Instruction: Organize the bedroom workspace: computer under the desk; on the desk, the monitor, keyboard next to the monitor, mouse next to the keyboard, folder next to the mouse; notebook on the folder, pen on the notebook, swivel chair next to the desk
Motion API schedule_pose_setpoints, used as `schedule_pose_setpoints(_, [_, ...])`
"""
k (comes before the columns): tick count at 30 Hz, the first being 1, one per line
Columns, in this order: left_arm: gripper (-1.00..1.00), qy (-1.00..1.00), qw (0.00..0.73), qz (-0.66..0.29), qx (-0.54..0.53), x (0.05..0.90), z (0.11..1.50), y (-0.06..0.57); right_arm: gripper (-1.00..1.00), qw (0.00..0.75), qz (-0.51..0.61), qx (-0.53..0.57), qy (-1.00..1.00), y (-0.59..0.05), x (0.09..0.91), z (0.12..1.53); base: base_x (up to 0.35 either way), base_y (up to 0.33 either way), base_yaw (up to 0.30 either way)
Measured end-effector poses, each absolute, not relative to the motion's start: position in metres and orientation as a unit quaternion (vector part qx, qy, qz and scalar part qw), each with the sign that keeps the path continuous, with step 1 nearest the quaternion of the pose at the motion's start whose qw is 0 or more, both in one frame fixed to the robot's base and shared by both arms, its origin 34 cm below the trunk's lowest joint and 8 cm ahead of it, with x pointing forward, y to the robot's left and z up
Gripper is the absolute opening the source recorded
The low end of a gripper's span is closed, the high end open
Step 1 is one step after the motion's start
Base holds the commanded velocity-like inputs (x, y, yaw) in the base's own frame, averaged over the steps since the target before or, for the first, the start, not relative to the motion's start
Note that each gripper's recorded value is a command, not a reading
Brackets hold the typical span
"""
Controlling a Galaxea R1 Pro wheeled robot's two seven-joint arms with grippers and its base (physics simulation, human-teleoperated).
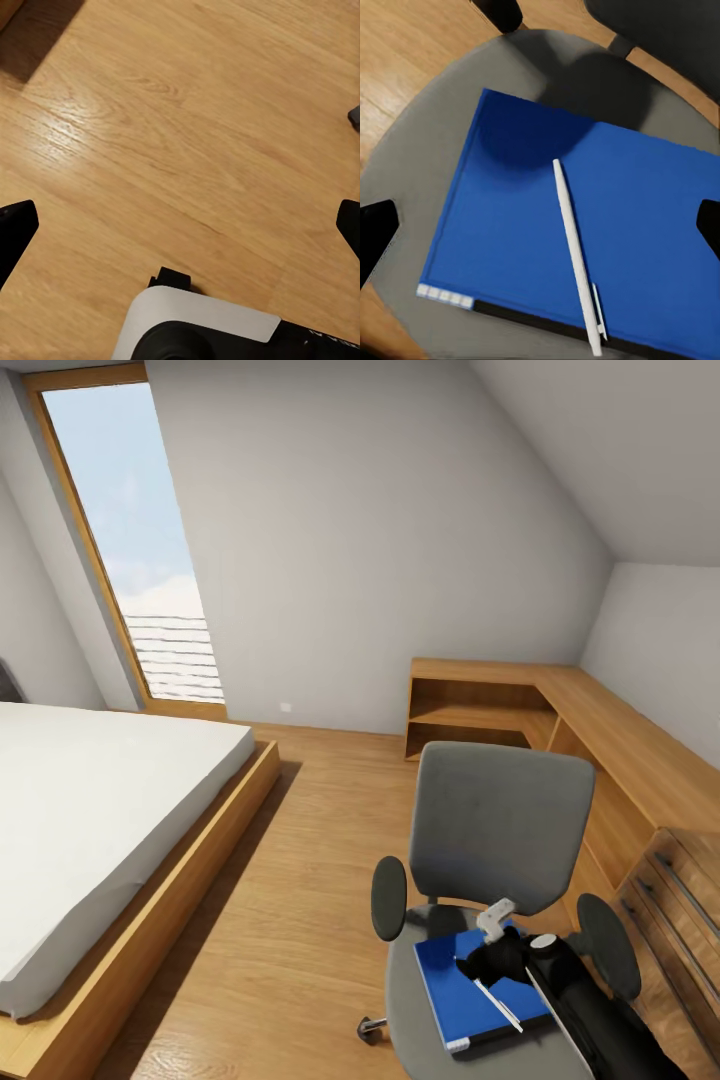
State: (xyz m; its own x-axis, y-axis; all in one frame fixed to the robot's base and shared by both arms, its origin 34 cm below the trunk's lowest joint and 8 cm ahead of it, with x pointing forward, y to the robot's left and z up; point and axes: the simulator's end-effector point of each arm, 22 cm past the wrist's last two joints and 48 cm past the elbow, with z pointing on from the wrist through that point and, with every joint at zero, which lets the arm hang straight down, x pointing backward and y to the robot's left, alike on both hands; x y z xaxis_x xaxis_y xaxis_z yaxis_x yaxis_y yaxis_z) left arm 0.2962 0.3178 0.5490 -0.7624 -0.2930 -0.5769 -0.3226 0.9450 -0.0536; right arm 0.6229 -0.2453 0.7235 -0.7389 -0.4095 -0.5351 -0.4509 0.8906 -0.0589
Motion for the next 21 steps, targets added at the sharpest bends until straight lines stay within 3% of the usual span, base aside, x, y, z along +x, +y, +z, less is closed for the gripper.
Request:
schedule_pose_setpoints(14, [1.00, 0.938, 0.303, 0.024, -0.164, 0.296, 0.549, 0.318, 1.00, 0.221, 0.057, -0.297, 0.927, -0.232, 0.590, 0.698, 0.000, 0.000, 0.000])
schedule_pose_setpoints(21, [1.00, 0.938, 0.303, 0.024, -0.164, 0.296, 0.549, 0.318, 1.00, 0.209, 0.050, -0.305, 0.928, -0.237, 0.584, 0.692, 0.057, -0.110, 0.000])
